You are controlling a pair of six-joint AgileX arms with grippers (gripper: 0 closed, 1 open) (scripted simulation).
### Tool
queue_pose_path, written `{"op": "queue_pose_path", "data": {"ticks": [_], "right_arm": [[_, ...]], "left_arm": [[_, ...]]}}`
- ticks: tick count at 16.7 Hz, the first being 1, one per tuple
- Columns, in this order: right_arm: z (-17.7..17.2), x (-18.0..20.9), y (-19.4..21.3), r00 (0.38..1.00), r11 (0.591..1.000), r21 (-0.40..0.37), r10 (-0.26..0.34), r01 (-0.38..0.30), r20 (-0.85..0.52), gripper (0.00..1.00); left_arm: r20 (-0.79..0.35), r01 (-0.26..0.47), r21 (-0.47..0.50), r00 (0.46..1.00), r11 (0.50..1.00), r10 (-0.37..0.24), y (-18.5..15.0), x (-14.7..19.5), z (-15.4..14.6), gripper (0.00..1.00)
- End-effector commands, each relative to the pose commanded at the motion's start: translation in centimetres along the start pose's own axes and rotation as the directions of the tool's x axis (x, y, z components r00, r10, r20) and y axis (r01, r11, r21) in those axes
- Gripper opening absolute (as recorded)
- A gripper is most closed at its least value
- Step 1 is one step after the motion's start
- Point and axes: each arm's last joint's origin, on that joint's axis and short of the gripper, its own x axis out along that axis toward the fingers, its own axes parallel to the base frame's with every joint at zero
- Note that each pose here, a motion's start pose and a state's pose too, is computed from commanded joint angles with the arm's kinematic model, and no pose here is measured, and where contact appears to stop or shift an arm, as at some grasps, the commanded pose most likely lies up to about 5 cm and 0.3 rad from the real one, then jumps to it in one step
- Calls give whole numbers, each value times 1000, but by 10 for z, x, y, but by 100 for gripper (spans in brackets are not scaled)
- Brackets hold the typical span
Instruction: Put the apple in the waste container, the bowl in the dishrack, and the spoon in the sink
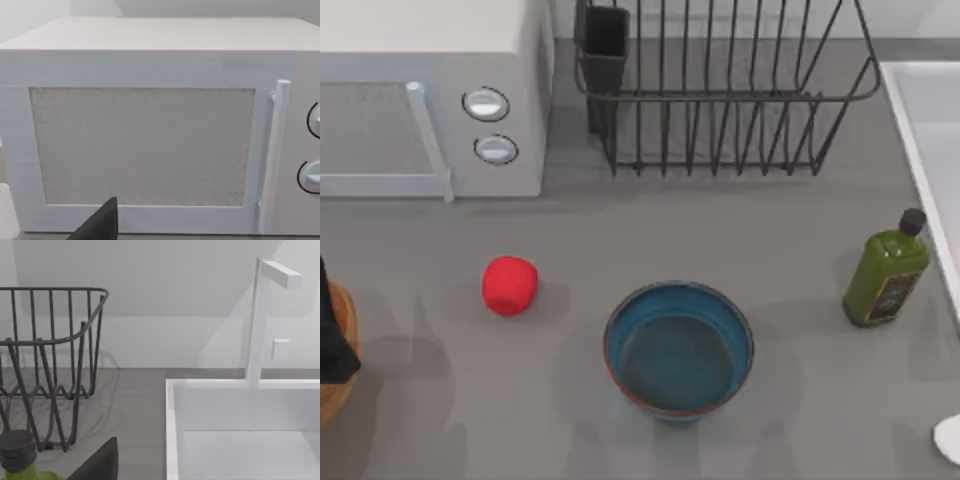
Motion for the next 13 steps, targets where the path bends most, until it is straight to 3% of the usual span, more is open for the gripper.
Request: {"op": "queue_pose_path", "data": {"ticks": [6,10,13], "right_arm": [[0,0,0,1000,1000,0,0,0,0,100],[0,0,0,1000,1000,0,0,0,0,100],[0,0,0,1000,1000,0,0,0,0,100]], "left_arm": [[-72,28,-7,997,1000,-29,-3,2,11,100],[-247,85,-27,965,996,-89,-10,12,37,100],[-425,132,-50,894,990,-141,-20,31,61,100]]}}
